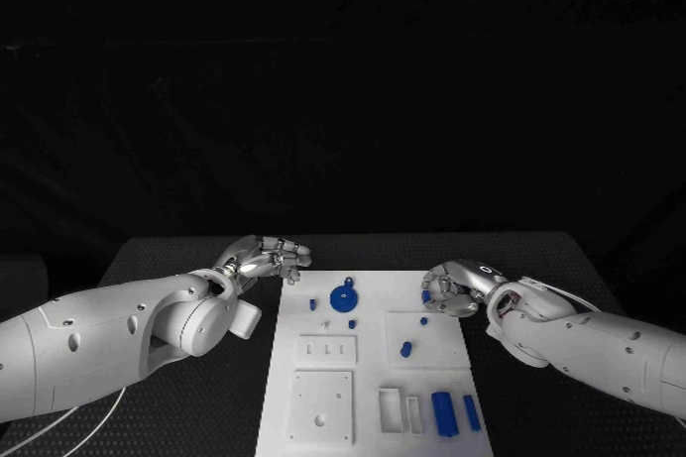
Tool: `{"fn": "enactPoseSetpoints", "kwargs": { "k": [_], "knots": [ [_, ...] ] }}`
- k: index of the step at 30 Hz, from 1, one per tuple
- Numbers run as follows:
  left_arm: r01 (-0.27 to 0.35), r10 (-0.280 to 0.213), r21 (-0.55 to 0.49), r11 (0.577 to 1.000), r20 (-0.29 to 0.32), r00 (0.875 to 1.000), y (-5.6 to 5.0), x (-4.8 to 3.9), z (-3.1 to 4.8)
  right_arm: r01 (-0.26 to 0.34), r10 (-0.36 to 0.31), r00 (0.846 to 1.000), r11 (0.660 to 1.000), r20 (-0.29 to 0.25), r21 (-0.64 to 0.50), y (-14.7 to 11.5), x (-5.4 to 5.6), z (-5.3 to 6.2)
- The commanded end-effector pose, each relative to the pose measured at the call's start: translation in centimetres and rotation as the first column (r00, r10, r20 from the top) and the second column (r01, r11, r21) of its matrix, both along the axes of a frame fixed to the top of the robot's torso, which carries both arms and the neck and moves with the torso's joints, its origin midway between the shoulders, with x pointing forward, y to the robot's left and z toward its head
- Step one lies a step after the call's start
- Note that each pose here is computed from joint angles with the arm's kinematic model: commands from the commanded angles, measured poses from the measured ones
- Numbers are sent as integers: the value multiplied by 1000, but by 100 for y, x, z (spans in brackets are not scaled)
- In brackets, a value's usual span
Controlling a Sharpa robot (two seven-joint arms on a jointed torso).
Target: Assemble the parts on the task board
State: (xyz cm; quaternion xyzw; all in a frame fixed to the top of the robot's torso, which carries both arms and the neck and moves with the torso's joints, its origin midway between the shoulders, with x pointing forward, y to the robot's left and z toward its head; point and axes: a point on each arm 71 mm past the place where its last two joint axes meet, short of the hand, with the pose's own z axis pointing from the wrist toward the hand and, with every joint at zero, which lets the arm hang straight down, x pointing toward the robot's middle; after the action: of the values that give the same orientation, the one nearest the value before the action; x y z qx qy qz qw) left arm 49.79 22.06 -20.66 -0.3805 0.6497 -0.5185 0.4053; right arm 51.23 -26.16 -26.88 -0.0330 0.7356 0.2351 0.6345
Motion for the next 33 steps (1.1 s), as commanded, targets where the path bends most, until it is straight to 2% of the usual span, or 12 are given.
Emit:
{"fn": "enactPoseSetpoints", "kwargs": {
  "k": [1, 19, 33],
  "knots": [
    [20, -20, -9, 1000, 7, 1000, -32, -6, 12, -16, 16, 1000, 1000, -14, 0, 26, -7, -19],
    [17, -17, -7, 1000, 5, 1000, -18, -8, 11, -21, 21, 999, 1000, -29, -8, 48, -23, -95],
    [16, -16, -7, 1000, 5, 1000, -17, -8, 11, -14, 14, 1000, 1000, -22, -9, 32, -19, -98]
  ]
}}
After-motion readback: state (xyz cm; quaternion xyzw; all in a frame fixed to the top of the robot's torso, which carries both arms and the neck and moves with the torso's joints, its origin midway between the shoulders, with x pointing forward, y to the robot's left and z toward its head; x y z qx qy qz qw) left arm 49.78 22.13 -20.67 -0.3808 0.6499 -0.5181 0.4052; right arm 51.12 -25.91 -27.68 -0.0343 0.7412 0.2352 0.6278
